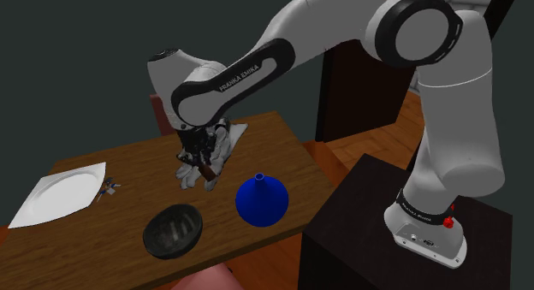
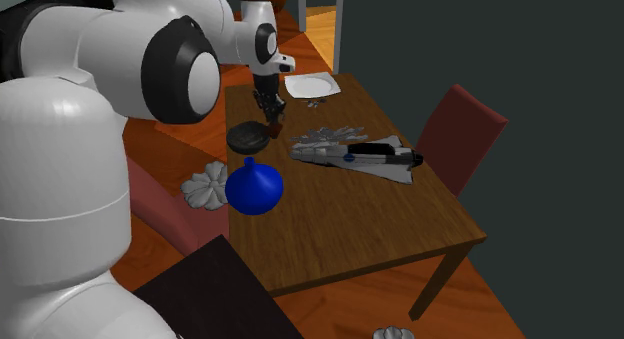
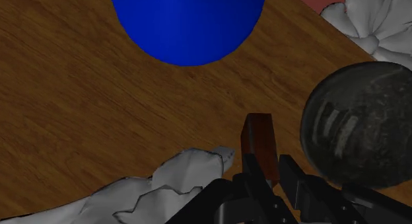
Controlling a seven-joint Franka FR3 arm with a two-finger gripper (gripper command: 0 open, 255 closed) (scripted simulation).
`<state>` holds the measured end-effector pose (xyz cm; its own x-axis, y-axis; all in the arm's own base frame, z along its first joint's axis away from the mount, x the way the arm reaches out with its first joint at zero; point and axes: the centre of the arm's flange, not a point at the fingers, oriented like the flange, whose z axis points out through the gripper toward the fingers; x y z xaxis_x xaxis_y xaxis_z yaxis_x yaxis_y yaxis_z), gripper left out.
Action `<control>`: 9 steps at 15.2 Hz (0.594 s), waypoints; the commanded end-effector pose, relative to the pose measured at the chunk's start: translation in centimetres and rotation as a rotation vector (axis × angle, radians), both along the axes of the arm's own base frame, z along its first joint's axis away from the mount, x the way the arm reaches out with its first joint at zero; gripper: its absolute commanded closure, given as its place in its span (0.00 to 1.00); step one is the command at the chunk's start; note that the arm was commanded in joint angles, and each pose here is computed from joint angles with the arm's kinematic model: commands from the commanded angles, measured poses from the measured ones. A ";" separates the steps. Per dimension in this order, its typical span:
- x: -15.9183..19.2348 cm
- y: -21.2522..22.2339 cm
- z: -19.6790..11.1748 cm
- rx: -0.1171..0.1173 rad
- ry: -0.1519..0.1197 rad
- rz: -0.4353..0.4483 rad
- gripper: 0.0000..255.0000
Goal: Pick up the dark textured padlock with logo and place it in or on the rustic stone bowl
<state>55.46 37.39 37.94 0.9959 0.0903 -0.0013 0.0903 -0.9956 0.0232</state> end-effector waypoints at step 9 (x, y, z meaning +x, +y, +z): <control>-2.8 13.1 0.7 0.000 0.000 -0.001 1.00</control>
<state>53.05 49.05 39.05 0.9959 0.0899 -0.0014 0.0899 -0.9957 0.0228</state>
